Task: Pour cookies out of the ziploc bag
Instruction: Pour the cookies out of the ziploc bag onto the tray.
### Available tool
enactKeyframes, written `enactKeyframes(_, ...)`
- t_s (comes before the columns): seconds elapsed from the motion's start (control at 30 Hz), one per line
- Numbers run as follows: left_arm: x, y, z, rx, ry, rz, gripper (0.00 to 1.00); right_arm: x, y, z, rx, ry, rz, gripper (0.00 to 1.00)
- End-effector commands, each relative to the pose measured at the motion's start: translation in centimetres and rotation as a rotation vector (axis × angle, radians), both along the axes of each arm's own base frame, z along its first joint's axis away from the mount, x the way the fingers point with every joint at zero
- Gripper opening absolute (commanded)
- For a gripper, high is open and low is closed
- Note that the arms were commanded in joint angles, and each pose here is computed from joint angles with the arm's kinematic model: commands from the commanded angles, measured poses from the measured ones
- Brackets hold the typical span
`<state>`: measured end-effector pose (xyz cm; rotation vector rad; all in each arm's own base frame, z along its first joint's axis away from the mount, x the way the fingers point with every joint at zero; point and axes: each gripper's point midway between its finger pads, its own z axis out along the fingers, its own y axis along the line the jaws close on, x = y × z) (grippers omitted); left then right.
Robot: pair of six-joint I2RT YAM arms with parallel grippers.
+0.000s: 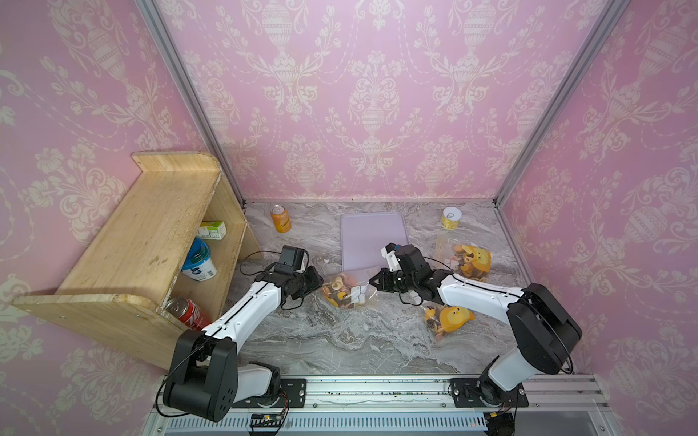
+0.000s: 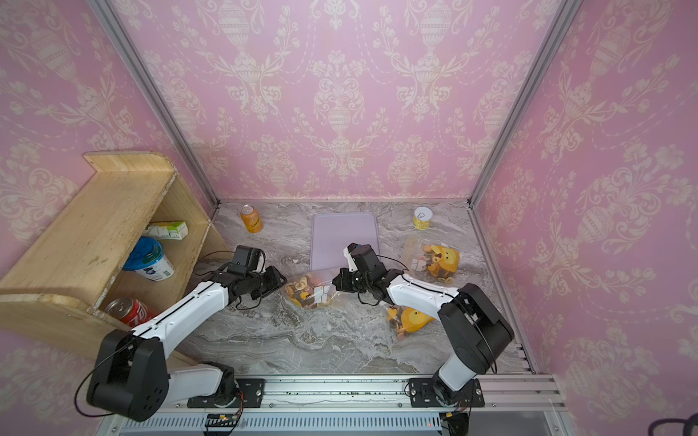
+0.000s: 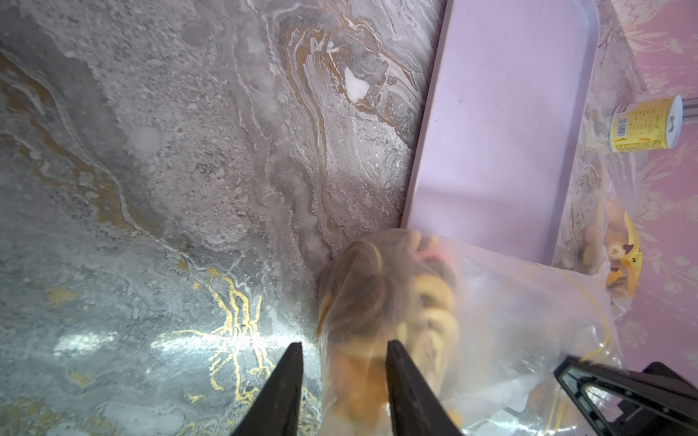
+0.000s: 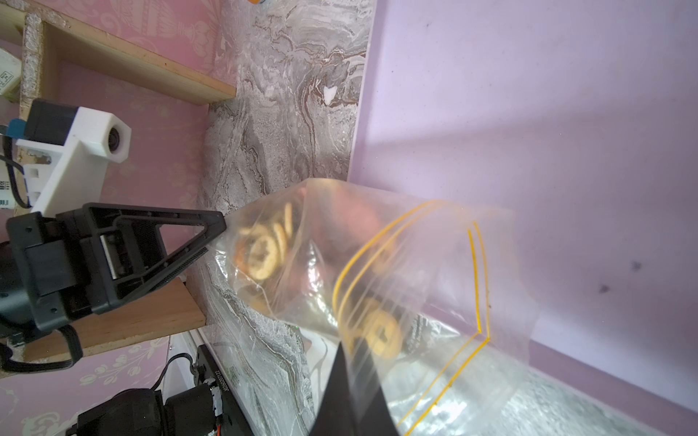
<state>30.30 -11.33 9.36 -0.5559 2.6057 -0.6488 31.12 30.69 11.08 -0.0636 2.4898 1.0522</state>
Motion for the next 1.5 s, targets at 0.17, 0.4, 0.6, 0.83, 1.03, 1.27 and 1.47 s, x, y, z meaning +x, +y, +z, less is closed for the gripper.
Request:
enactKeyframes(0.17, -1.0, 0.3, 0.9, -0.019, -0.008, 0.011, 0.21, 0.4, -0.4, 0.5, -0.006, -0.028, -0.010, 0.00)
enactKeyframes(0.4, -1.2, -0.1, 1.2, -0.041, 0.003, -0.001, 0.22, 0.5, -0.3, 0.6, -0.003, -0.030, -0.010, 0.00)
enactKeyframes(0.6, -2.0, 0.3, 1.0, -0.014, 0.024, -0.008, 0.29, 0.5, -0.3, 0.5, 0.001, -0.028, -0.013, 0.00)
enactKeyframes(0.83, -2.0, -0.2, 0.5, -0.038, 0.036, -0.018, 0.17, 0.5, -0.4, 0.6, 0.005, -0.029, -0.017, 0.00)
enactKeyframes(1.03, -1.2, -0.6, 0.9, -0.060, 0.013, -0.024, 0.04, 0.8, 0.2, 1.4, 0.030, -0.036, -0.009, 0.00)
enactKeyframes(1.27, -0.2, -0.8, 2.4, -0.054, -0.024, -0.033, 0.00, 1.4, 1.9, 4.0, 0.075, -0.064, 0.035, 0.00)
enactKeyframes(1.47, 0.7, -0.9, 4.1, -0.049, -0.062, -0.050, 0.00, 2.1, 2.7, 6.8, 0.104, -0.106, 0.050, 0.00)
